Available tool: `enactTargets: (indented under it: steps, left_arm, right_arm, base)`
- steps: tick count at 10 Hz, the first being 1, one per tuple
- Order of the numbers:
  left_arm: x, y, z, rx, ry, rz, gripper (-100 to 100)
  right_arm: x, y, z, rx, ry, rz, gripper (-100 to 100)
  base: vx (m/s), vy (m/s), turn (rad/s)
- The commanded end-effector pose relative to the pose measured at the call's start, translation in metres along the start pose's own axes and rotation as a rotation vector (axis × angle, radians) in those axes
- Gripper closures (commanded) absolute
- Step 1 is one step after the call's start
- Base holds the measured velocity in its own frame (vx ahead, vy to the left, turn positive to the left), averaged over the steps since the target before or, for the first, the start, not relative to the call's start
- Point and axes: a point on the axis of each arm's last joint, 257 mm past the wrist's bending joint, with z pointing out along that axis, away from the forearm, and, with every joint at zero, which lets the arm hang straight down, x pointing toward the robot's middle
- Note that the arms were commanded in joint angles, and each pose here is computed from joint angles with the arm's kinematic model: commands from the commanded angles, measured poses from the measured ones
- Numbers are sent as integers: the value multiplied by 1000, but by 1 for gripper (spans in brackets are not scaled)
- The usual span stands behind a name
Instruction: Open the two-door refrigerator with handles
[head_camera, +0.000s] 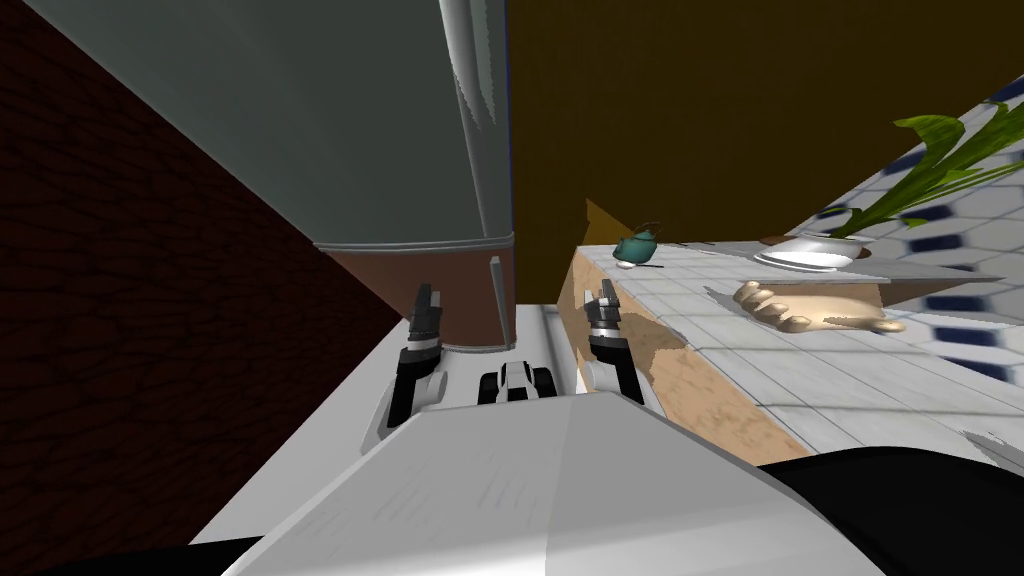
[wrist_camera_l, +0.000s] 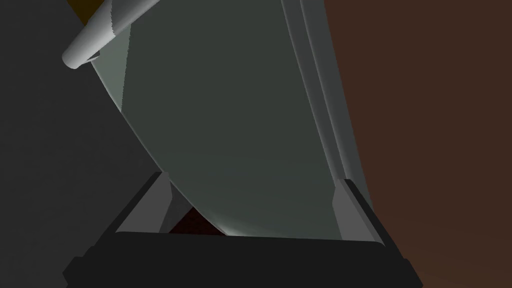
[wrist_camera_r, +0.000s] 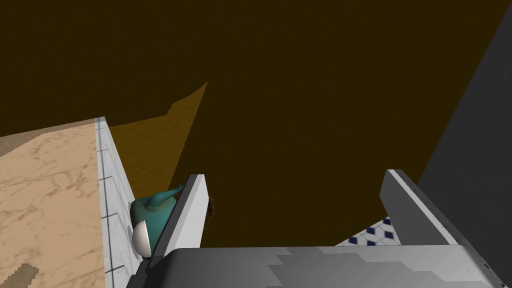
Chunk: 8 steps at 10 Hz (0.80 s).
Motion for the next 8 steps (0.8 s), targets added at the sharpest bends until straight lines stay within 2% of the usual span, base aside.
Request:
enactTargets:
  steps: [1, 8]
  left_arm:
    - [0, 9, 0, -39, 44, 19, -100]
    - [-8, 26, 4, -153, 117, 62, -100]
  right_arm:
    - [0, 0, 0, 0, 0, 0, 0]
    - [0, 0, 0, 0, 0, 0, 0]
  base:
    - [12, -21, -81]
    - [16, -23, -100]
